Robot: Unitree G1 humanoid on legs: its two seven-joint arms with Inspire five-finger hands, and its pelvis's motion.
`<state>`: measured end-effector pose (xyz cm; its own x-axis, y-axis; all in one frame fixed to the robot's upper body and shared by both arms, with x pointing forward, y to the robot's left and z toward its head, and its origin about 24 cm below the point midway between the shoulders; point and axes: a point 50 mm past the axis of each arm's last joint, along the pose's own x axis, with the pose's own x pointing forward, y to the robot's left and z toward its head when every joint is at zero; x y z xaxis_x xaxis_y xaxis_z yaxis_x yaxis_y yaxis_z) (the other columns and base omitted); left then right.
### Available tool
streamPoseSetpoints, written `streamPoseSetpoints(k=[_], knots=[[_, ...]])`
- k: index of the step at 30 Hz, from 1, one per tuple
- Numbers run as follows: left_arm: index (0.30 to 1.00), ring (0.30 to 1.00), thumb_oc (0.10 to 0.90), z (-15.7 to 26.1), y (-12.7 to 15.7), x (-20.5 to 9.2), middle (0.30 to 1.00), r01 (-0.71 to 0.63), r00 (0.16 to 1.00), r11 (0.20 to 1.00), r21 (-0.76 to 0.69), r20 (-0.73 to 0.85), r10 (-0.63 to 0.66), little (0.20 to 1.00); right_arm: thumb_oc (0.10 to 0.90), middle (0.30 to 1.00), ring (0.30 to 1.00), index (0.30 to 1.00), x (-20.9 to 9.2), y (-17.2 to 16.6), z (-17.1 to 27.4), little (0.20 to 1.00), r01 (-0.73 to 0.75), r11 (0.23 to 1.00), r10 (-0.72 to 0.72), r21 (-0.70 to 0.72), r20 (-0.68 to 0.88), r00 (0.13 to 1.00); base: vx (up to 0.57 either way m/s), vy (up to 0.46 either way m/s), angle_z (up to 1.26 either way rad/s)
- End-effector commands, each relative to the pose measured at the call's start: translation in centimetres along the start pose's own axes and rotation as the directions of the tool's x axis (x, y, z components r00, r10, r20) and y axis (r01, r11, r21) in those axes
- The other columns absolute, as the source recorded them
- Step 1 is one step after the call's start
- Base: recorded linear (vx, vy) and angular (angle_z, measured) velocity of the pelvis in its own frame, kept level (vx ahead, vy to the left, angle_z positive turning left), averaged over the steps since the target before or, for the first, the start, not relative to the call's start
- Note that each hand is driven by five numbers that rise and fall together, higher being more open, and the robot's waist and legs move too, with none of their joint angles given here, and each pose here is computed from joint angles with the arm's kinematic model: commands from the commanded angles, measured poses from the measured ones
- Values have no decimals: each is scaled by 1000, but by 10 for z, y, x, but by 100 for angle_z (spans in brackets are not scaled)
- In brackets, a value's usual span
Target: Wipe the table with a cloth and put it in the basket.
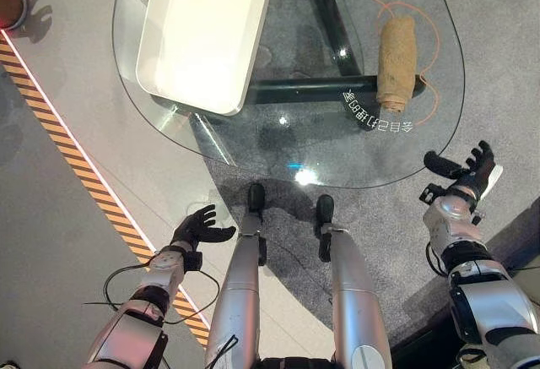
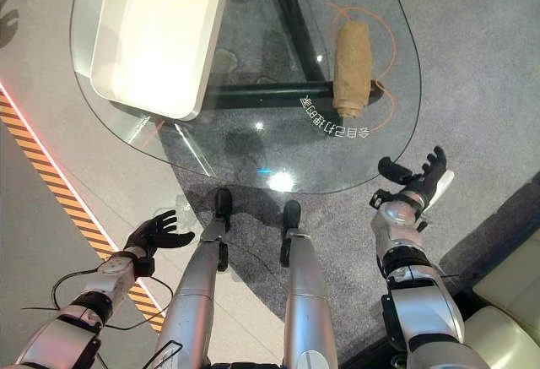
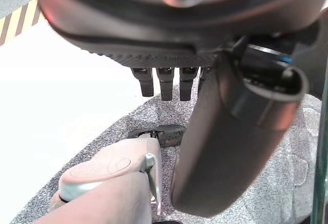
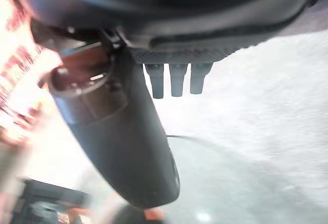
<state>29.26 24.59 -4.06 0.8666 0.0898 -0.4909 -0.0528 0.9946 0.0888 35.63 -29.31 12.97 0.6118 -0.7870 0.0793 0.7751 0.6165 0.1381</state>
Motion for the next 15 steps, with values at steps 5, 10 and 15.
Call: streamPoseSetpoints(k=[5, 10, 15], knots=[[900, 900, 800, -13, 5, -5, 900, -42, 999, 998, -56, -17, 41, 900, 800, 900, 900, 900, 14, -8, 66, 900, 152, 987, -163, 62, 275, 947, -2, 10, 1], [900, 900, 800, -12, 0, -4, 900, -32, 999, 998, -59, -12, 31, 900, 800, 900, 900, 900, 5, 12, 85, 900, 109, 992, -124, 62, 354, 927, 0, 0, 0], [900, 900, 800, -12, -5, -4, 900, -26, 1000, 998, -64, -8, 26, 900, 800, 900, 900, 900, -5, 25, 100, 900, 65, 995, -88, 70, 411, 907, 0, 0, 0]])
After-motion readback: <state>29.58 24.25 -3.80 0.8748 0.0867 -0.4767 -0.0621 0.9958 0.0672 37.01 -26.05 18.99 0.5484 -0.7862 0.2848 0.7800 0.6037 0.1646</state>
